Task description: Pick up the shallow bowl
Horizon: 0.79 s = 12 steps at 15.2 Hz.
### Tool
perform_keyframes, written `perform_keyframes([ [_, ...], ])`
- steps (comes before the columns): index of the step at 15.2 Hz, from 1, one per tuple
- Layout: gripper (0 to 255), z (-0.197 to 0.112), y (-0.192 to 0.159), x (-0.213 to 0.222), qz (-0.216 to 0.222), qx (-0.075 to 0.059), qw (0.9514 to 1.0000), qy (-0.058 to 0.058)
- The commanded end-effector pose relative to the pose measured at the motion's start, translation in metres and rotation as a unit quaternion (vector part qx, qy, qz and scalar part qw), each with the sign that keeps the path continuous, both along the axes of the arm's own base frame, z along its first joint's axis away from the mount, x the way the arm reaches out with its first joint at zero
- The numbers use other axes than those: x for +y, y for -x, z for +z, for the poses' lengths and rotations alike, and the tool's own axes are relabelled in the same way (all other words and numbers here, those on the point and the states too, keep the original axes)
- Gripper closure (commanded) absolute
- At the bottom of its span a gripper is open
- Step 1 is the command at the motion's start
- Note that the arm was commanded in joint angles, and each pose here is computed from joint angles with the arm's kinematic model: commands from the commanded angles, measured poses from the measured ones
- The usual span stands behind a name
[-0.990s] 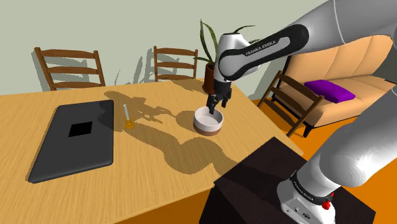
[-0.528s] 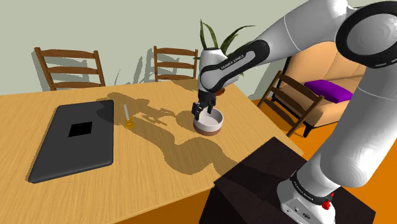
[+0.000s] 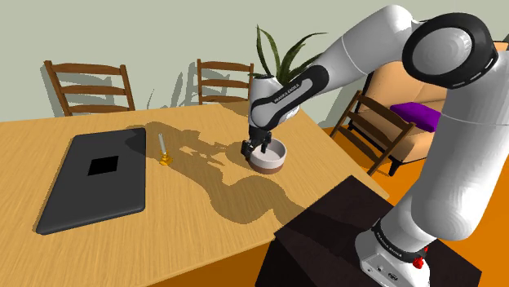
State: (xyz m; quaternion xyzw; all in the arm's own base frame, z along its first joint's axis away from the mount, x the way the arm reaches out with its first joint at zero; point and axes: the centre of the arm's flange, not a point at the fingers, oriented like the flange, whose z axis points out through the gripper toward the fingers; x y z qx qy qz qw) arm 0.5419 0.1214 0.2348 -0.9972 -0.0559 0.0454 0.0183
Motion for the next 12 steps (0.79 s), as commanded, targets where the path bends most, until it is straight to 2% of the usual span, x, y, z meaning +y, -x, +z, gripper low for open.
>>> perform_keyframes([
  [1, 0, -0.0088, 0.0001, -0.0004, 0.0, 0.0, 1.0, 0.0],
  [2, 0, -0.0088, 0.0, -0.0004, 0.0, 0.0, 1.0, 0.0],
  [3, 255, -0.0086, 0.0, -0.0003, 0.0, 0.0, 1.0, 0.0],
  [12, 255, -0.0088, 0.0, -0.0004, 0.0, 0.0, 1.0, 0.0],
])
